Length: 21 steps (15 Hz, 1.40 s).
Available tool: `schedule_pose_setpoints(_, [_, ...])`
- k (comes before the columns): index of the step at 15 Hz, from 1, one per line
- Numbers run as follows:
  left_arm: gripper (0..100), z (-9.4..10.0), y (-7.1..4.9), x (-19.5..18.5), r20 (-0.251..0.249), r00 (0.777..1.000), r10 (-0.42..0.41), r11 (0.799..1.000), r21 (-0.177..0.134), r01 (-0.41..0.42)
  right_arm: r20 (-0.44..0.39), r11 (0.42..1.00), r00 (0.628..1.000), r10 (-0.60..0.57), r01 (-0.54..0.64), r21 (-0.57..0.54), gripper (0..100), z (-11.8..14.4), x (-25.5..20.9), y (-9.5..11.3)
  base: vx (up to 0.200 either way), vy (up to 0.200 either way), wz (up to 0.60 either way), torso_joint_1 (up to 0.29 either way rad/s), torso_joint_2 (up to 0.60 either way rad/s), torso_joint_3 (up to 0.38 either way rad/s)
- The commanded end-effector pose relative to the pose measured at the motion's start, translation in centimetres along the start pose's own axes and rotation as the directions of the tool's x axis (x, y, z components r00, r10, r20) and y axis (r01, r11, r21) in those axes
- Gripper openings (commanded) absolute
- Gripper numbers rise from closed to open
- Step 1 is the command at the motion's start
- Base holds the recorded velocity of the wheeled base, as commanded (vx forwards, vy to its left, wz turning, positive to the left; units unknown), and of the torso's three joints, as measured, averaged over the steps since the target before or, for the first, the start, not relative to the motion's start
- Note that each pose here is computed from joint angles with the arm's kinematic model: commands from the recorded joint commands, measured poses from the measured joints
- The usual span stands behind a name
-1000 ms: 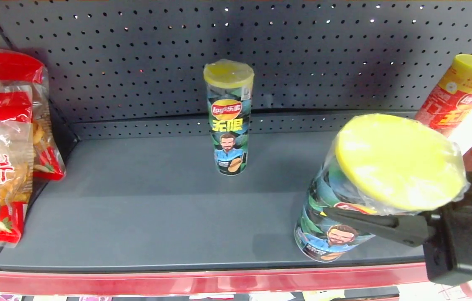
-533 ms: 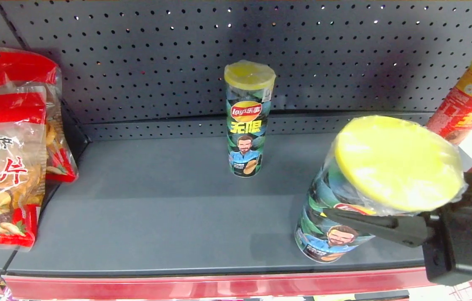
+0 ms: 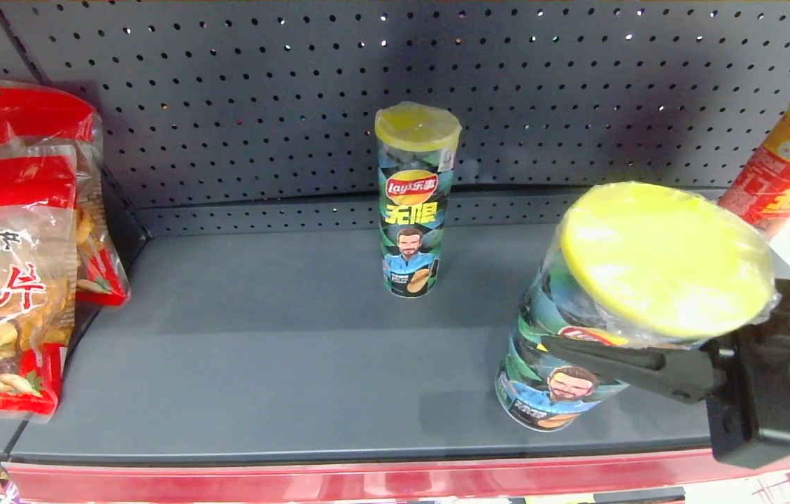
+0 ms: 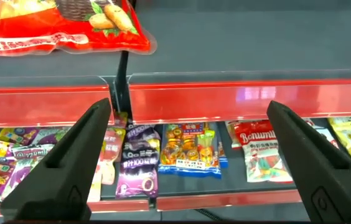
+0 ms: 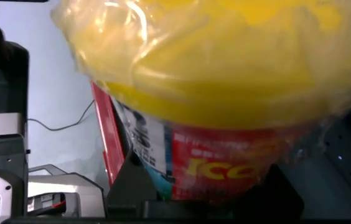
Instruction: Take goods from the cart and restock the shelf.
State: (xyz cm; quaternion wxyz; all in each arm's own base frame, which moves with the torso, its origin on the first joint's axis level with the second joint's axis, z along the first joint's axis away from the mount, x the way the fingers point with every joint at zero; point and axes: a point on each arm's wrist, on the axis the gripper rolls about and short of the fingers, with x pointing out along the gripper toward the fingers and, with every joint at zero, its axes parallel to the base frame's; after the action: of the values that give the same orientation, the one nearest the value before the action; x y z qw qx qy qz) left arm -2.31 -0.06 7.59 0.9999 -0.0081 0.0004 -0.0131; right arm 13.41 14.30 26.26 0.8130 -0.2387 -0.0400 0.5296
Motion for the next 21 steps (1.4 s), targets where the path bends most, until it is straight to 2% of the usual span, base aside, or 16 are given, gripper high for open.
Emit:
schedule_pose_setpoints(1, [100, 0.0, 0.0, 0.0, -0.001, 1.000, 0.000, 1.000, -0.001, 0.000, -0.013, 1.000, 1.000, -0.021, 0.021, 0.011, 0, -0.1, 0.1, -0.1, 0.000, 0.000, 0.00, 0.000, 0.00, 0.000])
schedule_pose_setpoints(6, [100, 0.0, 0.0, 0.0, -0.001, 1.000, -0.001, 1.000, -0.002, 0.001, -0.037, 0.998, 0.998, -0.059, 0.060, 0.022, 0, -0.2, 0.1, -0.3, 0.000, 0.000, 0.00, 0.000, 0.00, 0.000])
schedule_pose_setpoints(9, [100, 0.0, 0.0, 0.0, 0.000, 1.000, -0.009, 1.000, 0.012, 0.009, -0.022, 0.997, 0.998, -0.060, 0.061, 0.040, 0, 0.2, -0.1, -0.2, 0.000, 0.000, 0.00, 0.000, 0.00, 0.000])
schedule_pose_setpoints(10, [100, 0.0, -0.1, 0.0, 0.003, 0.999, -0.044, 0.996, 0.073, 0.044, -0.016, 0.997, 0.998, -0.058, 0.059, 0.046, 0, 0.3, -0.2, -0.2, 0.000, 0.000, 0.00, 0.000, 0.00, 0.000])
schedule_pose_setpoints(11, [100, 0.4, -0.2, -0.1, 0.021, 0.997, -0.077, 0.991, 0.107, 0.074, -0.017, 0.997, 0.998, -0.060, 0.060, 0.048, 0, 0.3, -0.2, -0.2, 0.000, 0.000, 0.00, 0.000, 0.00, 0.000])
schedule_pose_setpoints(12, [100, 1.6, -0.3, -0.3, 0.066, 0.993, -0.102, 0.988, 0.121, 0.094, -0.018, 0.997, 0.998, -0.061, 0.062, 0.048, 0, 0.3, -0.2, -0.2, 0.000, 0.000, 0.00, 0.000, 0.00, 0.000])
schedule_pose_setpoints(13, [100, 5.7, -0.2, 0.2, 0.118, 0.980, -0.161, 0.982, 0.122, 0.146, -0.017, 0.996, 0.997, -0.072, 0.073, 0.048, 0, 0.4, -0.1, -0.4, 0.000, 0.000, 0.00, 0.000, 0.00, 0.000])
schedule_pose_setpoints(14, [100, 5.7, -0.2, 0.2, 0.118, 0.980, -0.161, 0.982, 0.122, 0.146, -0.017, 0.996, 0.997, -0.072, 0.073, 0.048, 0, 0.4, -0.1, -0.4, 0.000, 0.000, 0.00, 0.000, 0.00, 0.000])
schedule_pose_setpoints(15, [100, 8.3, -0.2, 0.6, 0.117, 0.943, -0.312, 0.946, 0.135, 0.296, -0.026, 0.996, 0.997, -0.072, 0.073, 0.053, 0, 0.2, -0.1, -0.3, 0.000, 0.000, 0.00, 0.000, 0.00, 0.000])
schedule_pose_setpoints(17, [100, 8.8, -0.5, 1.8, 0.054, 0.924, -0.379, 0.919, 0.137, 0.369, -0.025, 0.993, 0.996, -0.081, 0.083, 0.086, 0, 0.3, -0.2, -0.4, 0.000, 0.000, 0.00, 0.000, 0.00, 0.000])
schedule_pose_setpoints(18, [100, 10.3, -0.9, 3.6, 0.006, 0.909, -0.416, 0.902, 0.132, 0.412, -0.020, 0.992, 0.996, -0.084, 0.085, 0.089, 0, 0.5, -0.2, -0.5, 0.000, 0.000, 0.00, 0.000, 0.00, 0.000])
schedule_pose_setpoints(19, [100, 10.5, -0.9, 3.8, 0.006, 0.907, -0.421, 0.900, 0.132, 0.416, -0.020, 0.992, 0.996, -0.084, 0.085, 0.089, 0, 0.5, -0.2, -0.5, 0.000, 0.000, 0.00, 0.000, 0.00, 0.000])
schedule_pose_setpoints(20, [100, 13.6, -1.9, 8.0, 0.021, 0.884, -0.466, 0.878, 0.132, 0.460, -0.025, 0.992, 0.996, -0.081, 0.083, 0.091, 0, 0.3, -0.2, -0.4, 0.000, 0.000, 0.00, 0.000, 0.00, 0.000])
schedule_pose_setpoints(21, [100, 15.5, -2.6, 10.8, 0.057, 0.870, -0.489, 0.867, 0.143, 0.478, -0.028, 0.992, 0.996, -0.080, 0.082, 0.091, 0, 0.2, -0.2, -0.4, 0.000, 0.000, 0.00, 0.000, 0.00, 0.000])
